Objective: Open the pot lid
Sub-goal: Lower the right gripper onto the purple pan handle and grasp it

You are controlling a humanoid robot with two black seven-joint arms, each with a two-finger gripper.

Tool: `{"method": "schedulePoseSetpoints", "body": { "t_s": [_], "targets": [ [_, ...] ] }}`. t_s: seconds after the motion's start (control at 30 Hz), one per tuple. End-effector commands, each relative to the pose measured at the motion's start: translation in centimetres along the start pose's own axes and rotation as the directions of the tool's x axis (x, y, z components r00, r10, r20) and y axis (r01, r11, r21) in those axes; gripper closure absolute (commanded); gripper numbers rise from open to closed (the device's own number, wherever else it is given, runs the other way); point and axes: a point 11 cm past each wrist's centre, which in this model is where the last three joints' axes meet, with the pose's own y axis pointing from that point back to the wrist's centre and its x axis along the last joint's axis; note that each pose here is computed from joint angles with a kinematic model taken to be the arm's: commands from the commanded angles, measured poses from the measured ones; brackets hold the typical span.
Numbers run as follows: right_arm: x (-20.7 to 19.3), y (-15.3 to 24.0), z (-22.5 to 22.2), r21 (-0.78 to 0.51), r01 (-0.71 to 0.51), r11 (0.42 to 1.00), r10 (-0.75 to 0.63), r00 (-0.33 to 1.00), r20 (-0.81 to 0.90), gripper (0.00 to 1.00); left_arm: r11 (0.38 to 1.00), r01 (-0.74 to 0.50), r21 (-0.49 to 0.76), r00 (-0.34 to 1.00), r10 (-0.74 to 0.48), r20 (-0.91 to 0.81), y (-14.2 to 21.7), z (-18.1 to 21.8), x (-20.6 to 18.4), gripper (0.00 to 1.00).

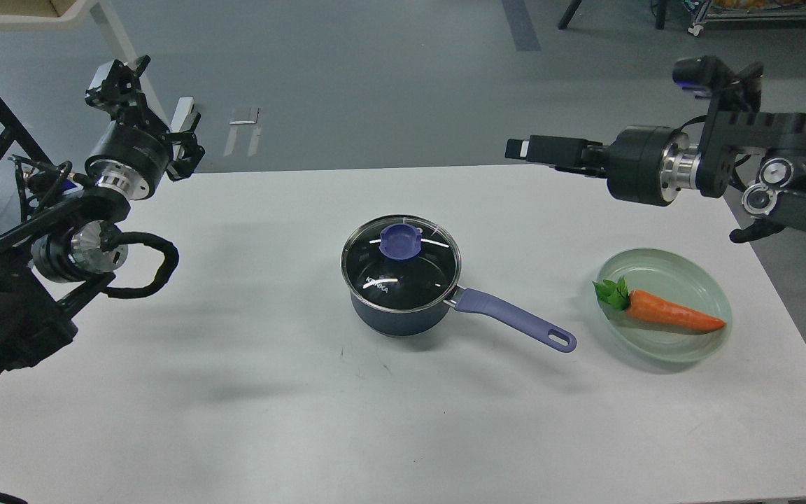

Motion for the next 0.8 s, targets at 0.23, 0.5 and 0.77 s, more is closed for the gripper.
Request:
{"method": "schedulePoseSetpoints", "body": {
  "t_s": [0.23,0.5,0.77],
  "targets": [
    [-6.9,-2.0,-2.2,-0.059,0.337,0.940,-0.337,0.880,-0.336,0.03,1.000,0.006,0.014,1.000,-0.006,0.006,0.1,-0.2,0.0,0.01],
    [-10.1,-3.4,-2.0,-0.085,0.417,0.905,-0.408,0.792,-0.455,0.08,1.000,-0.010,0.006,1.000,0.010,0.027,0.3,0.7,1.1,0.01],
    [-11.3,-3.4,-1.2,-0.114,0.452,0.885,-0.447,0.756,-0.477,0.26,1.000,-0.021,-0.006,0.999,0.022,0.045,0.5,1.7,2.1,0.01]
  ]
}}
